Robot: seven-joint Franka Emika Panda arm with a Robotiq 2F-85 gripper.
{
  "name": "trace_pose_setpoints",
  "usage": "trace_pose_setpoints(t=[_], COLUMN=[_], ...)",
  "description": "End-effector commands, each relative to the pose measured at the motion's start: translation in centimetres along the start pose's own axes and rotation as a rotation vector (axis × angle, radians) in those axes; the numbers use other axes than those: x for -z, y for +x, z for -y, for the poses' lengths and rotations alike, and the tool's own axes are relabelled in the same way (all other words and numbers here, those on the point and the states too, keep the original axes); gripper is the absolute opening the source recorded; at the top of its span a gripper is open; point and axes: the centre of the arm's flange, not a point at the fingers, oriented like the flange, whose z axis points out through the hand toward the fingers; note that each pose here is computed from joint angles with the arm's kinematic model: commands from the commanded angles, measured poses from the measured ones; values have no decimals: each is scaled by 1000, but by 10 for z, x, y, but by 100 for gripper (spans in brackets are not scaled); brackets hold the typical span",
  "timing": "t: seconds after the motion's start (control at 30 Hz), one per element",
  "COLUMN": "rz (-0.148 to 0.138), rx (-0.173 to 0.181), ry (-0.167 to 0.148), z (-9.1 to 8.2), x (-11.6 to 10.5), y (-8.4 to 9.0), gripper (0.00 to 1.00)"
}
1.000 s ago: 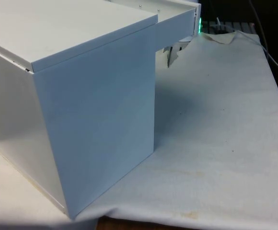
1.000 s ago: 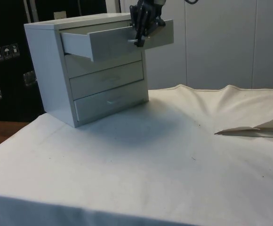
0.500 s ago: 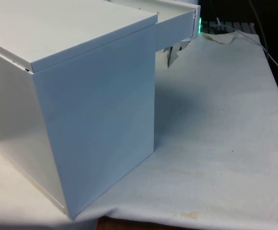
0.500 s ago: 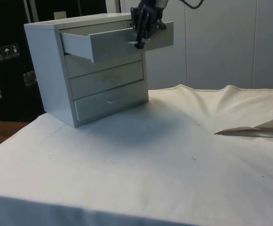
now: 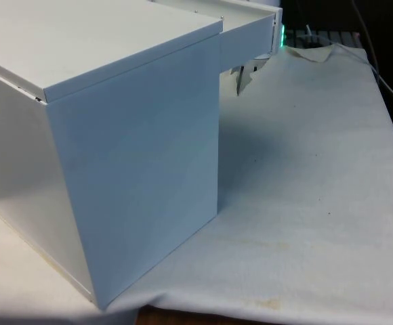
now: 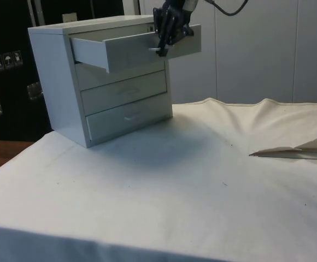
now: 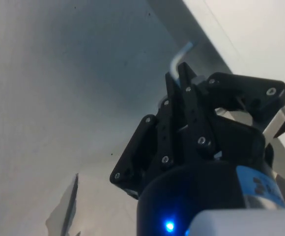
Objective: Open the drawer, then close it.
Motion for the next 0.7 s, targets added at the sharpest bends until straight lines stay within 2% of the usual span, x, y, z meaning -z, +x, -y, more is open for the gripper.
trace_pose_setpoints(t=[0.0, 0.2, 0.23, 0.27, 0.5, 0.53, 0.57, 0.67], rz=[-2, -5, -4, -6, -2, -5, 2, 12], rx=[1, 4, 1, 6, 25, 19, 29, 39], ry=[-20, -25, -1, -29, -61, -31, -63, -70], z=[-2, 1, 2, 1, 2, 6, 3, 5], x=[2, 4, 0, 4, 7, 2, 6, 6], y=[-2, 1, 2, 1, 3, 4, 4, 6], gripper=[1, 1, 1, 1, 1, 1, 1, 1])
